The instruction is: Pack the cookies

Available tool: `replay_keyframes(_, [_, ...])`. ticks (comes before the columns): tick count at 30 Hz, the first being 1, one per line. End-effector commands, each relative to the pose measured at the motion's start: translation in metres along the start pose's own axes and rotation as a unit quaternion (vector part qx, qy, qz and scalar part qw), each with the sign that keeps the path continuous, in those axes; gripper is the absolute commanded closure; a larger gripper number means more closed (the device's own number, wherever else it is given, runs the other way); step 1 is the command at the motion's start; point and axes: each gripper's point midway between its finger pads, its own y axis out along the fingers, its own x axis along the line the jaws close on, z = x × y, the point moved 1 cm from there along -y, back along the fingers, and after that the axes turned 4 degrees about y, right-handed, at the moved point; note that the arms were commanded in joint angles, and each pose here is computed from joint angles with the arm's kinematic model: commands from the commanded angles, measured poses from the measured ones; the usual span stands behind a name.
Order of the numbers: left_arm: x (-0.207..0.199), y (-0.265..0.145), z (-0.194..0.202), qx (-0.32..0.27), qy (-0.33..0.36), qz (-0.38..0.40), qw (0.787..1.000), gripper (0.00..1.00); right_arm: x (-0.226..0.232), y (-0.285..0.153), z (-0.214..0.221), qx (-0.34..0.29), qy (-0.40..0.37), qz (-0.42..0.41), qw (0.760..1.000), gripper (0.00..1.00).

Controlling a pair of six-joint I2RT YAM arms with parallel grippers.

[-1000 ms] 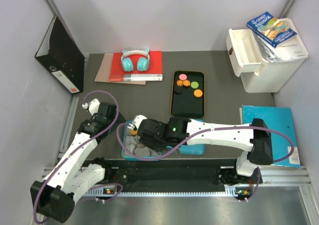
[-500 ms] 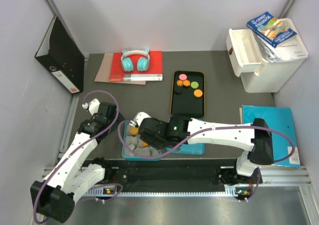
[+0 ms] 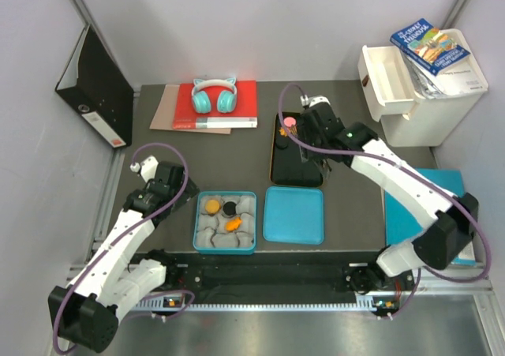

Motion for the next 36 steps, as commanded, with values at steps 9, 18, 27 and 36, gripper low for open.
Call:
replay_keyframes(9, [-0.006, 0.003, -0.001, -0.004, 0.005, 0.017, 1.0, 0.02, -0.035, 0.09, -0.01, 0.043, 0.049, 0.065, 0.996, 0.48])
replay_keyframes(18, [-0.007, 0.006, 0.0, -0.001, 0.008, 0.016, 1.0, 0.02, -0.039, 0.102, 0.006, 0.063, 0.047, 0.072, 0.994, 0.48])
replay_keyframes(27, [-0.006, 0.005, 0.0, -0.001, 0.008, 0.014, 1.0, 0.02, -0.036, 0.117, 0.027, 0.094, 0.046, 0.068, 0.992, 0.49])
replay_keyframes(36, [-0.006, 0.006, 0.001, 0.0, 0.008, 0.013, 1.0, 0.02, -0.04, 0.11, 0.049, 0.104, 0.052, 0.067, 0.991, 0.49])
